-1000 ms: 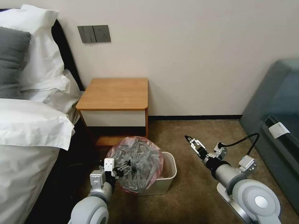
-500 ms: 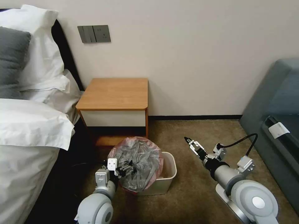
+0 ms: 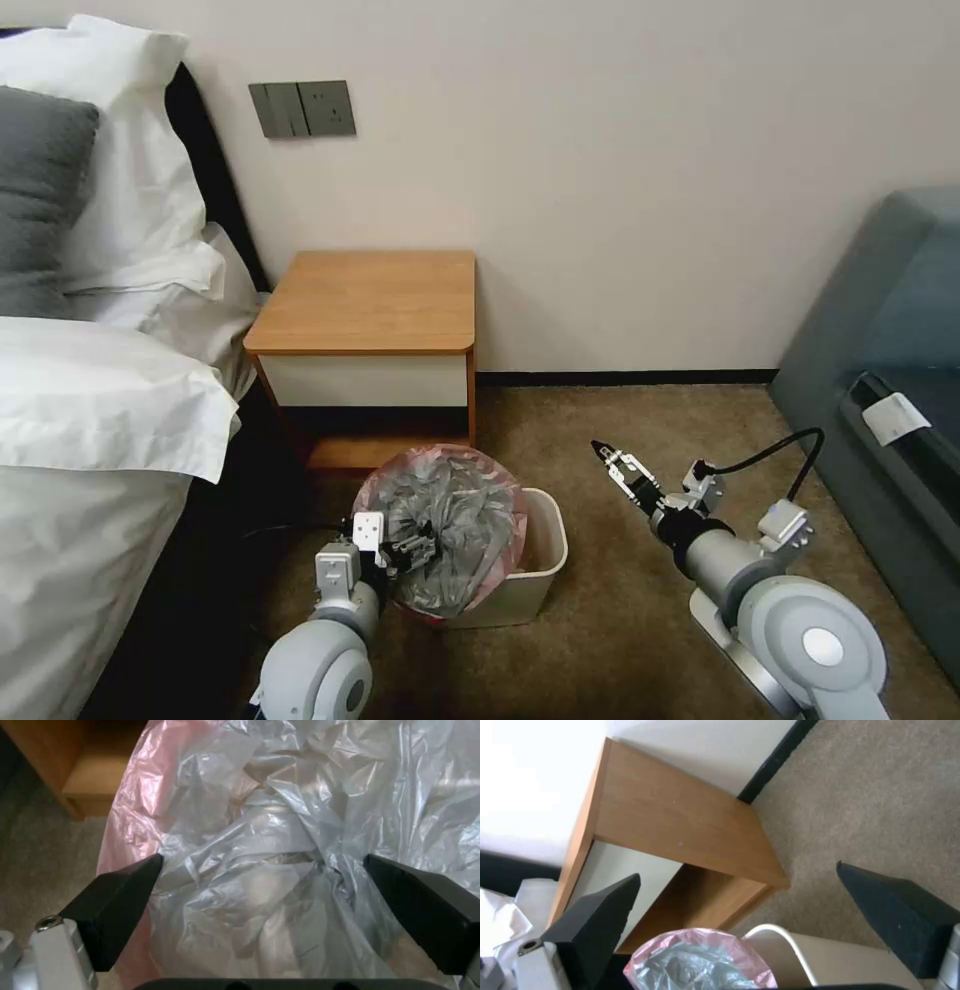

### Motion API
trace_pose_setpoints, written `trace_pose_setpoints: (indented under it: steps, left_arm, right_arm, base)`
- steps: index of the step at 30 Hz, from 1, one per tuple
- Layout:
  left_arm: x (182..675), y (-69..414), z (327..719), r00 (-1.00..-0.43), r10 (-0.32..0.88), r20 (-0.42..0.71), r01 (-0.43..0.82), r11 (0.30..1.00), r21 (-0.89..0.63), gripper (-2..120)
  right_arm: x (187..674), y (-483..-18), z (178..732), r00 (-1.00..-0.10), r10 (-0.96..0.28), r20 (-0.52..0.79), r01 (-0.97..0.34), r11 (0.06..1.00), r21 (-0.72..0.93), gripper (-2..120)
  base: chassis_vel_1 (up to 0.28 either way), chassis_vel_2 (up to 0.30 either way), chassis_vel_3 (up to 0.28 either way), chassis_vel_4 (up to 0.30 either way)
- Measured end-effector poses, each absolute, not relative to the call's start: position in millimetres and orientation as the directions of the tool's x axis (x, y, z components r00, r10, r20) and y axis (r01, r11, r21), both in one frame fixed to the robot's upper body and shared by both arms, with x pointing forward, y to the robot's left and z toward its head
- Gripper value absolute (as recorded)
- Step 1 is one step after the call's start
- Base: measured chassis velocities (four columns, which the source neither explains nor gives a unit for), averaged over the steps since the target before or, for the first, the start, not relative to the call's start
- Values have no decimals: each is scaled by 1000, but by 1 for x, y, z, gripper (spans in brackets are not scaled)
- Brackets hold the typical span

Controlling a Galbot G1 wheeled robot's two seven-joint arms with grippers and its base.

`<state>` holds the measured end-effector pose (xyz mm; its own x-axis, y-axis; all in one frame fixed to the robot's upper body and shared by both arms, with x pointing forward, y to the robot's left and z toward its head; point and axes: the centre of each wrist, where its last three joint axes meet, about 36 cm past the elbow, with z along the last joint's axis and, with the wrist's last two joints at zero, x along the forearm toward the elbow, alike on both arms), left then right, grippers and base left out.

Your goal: Pick up the garbage bag from the table and place it over the trash can.

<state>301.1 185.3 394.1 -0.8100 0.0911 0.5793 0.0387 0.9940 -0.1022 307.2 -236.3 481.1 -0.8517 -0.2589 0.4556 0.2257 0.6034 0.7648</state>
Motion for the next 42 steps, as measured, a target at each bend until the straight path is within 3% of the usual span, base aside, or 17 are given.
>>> trace_pose_setpoints:
  steps: [4, 8, 28, 31, 42]
  left_arm:
    - [305, 185, 394, -804, 87, 588, 27, 994, -111, 99]
    - [307, 186, 393, -801, 87, 593, 24, 993, -114, 91]
    - [307, 188, 387, -787, 87, 611, 6, 991, -133, 14]
    - [305, 190, 386, -805, 87, 587, -3, 989, -151, 8]
    - [291, 200, 387, -871, 71, 486, -10, 987, -162, 7]
  right_arm:
    - [307, -238, 480, -852, -253, 459, 231, 604, 763, 100]
    - [308, -239, 478, -850, -247, 465, 239, 606, 759, 100]
    - [312, -238, 470, -849, -242, 470, 249, 601, 759, 100]
    - [310, -237, 474, -853, -252, 458, 232, 603, 764, 100]
    - [291, -222, 509, -830, -378, 410, 75, 652, 755, 100]
  base:
    - [0, 0, 0, 0]
    - [0, 0, 0, 0]
    - [0, 0, 0, 0]
    - [0, 0, 0, 0]
    - [0, 0, 0, 0]
